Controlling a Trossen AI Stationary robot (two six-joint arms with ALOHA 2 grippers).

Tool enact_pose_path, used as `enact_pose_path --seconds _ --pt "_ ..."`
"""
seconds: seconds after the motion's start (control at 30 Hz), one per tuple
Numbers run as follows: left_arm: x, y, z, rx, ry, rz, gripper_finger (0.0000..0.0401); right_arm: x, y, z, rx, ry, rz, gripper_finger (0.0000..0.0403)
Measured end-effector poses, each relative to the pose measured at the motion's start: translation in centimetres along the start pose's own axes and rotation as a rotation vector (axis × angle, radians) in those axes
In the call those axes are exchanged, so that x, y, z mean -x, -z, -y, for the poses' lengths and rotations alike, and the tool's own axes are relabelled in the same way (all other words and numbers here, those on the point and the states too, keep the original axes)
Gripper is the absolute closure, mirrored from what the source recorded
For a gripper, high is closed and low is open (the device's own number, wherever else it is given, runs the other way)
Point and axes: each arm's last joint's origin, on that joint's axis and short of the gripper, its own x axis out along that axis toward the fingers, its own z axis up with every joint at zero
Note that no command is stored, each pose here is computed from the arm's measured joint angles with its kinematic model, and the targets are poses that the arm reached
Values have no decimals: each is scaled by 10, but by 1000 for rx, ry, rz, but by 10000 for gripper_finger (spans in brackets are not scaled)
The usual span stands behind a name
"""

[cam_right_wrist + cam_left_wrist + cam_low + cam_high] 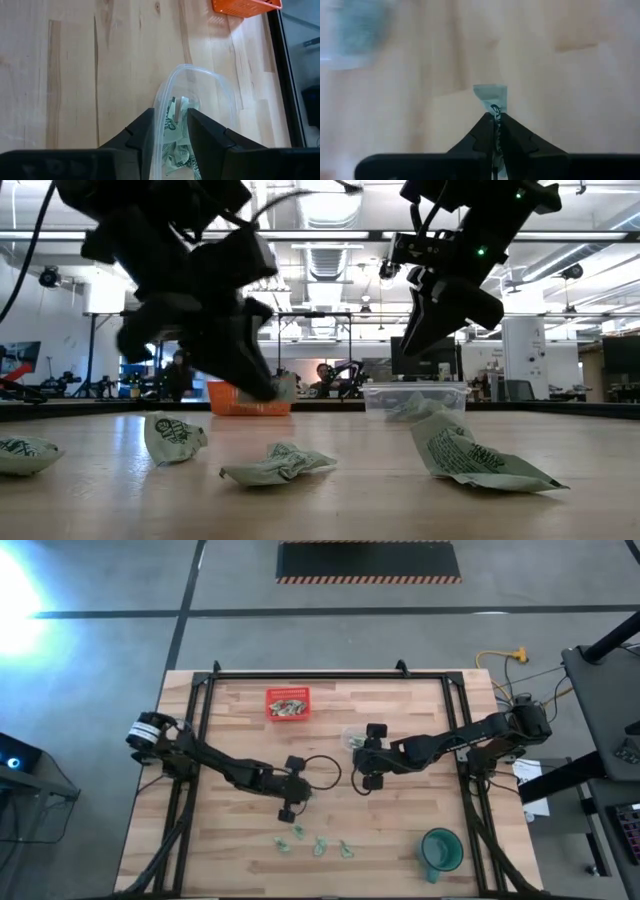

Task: Pick and place items into bin
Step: Put the green stevia packet into the orange bin

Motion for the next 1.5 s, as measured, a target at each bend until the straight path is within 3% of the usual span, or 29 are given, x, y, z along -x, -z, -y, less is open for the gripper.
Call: enact_pose_path --seconds 0.33,0.6,0.77,1.1,1.5 --pt "36 -4 -34 -85 -450 -90 390 0 0 0 0 1 2 309" --pt "56 -4 -85 -62 -612 -116 390 0 0 0 -1 2 4 316" --pt "59 6 -125 25 -705 -173 390 0 0 0 -2 3 6 319" --pt "62 31 -177 144 -812 -277 390 0 -2 0 -8 3 18 321" --pt "61 34 -183 131 -769 -282 390 0 -2 0 -14 3 25 328"
